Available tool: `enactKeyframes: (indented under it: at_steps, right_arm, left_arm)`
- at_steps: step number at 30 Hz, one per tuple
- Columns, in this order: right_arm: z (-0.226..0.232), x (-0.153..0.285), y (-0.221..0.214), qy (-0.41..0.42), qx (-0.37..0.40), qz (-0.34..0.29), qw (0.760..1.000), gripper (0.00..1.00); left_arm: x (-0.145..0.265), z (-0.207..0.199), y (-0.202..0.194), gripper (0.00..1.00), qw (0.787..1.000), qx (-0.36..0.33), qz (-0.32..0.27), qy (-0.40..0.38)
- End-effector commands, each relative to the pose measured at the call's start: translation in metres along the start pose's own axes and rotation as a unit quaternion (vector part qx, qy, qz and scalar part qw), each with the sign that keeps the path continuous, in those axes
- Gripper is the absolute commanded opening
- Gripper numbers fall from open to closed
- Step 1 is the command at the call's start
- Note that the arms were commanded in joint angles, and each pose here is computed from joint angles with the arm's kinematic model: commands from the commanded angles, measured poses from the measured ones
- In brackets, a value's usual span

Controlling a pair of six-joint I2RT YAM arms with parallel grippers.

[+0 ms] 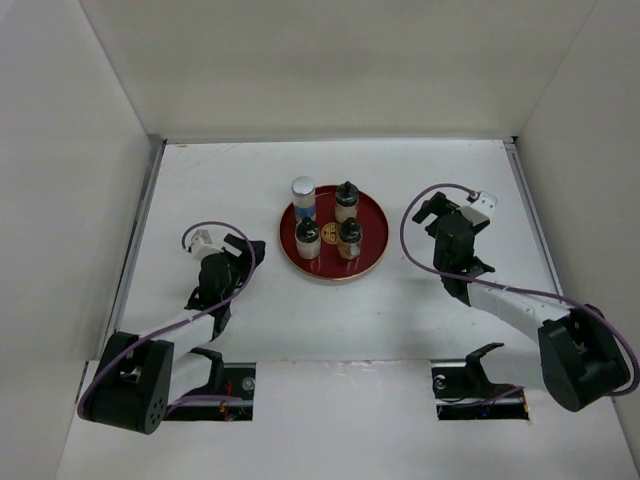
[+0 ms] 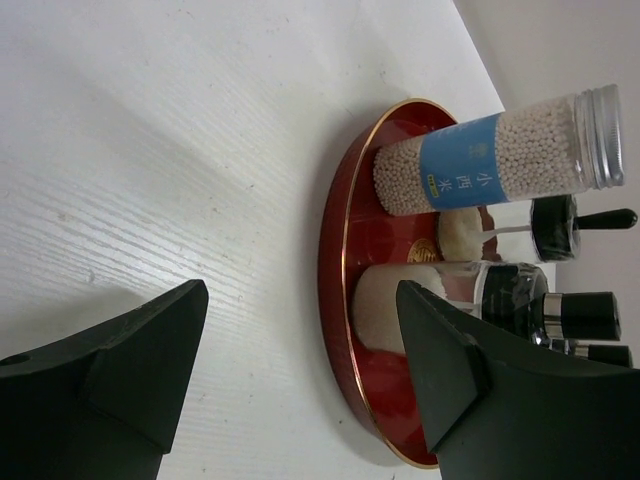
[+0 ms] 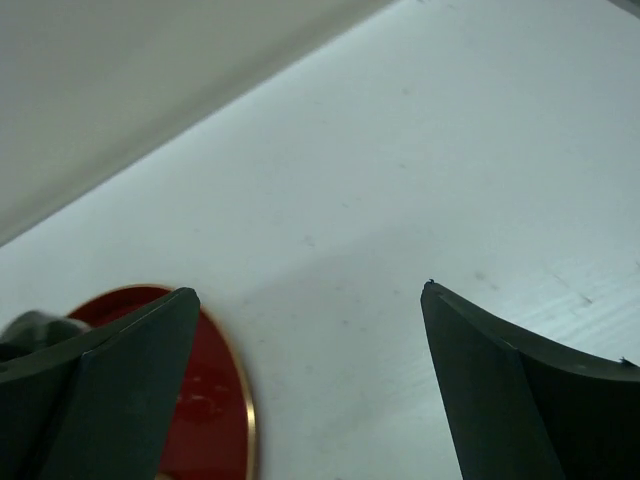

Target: Organize the condiment bottles

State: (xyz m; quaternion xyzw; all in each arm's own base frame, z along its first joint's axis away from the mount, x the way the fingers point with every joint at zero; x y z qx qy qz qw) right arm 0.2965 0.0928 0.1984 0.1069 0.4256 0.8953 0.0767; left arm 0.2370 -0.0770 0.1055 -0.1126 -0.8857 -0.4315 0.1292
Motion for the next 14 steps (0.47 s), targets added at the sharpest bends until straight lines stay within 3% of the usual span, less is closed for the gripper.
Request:
enactKeyframes:
  at_steps: [1, 14]
  right_arm:
    - [-0.012, -0.011, -0.003, -0.026, -0.058, -0.012, 0.998, 1.00]
    - [-0.008, -0.018, -0.018, -0.012, -0.030, 0.009, 0.999, 1.00]
  left_arm:
    - [-0.005, -0.012, 0.017, 0.75, 0.999, 0.011, -0.030, -0.025]
    - [-0.005, -0.010, 0.020, 0.75, 0.999, 0.005, -0.038, -0.028]
Point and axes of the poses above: each gripper's point midway between its finger pads, its own x axis back along the fingers, its own z axis along the line the jaws close on, y = z × x, the point moved 8 cm from there along x, back along the fingers, and after that the axes turned 15 degrees about -x, right-handed, at the moved point
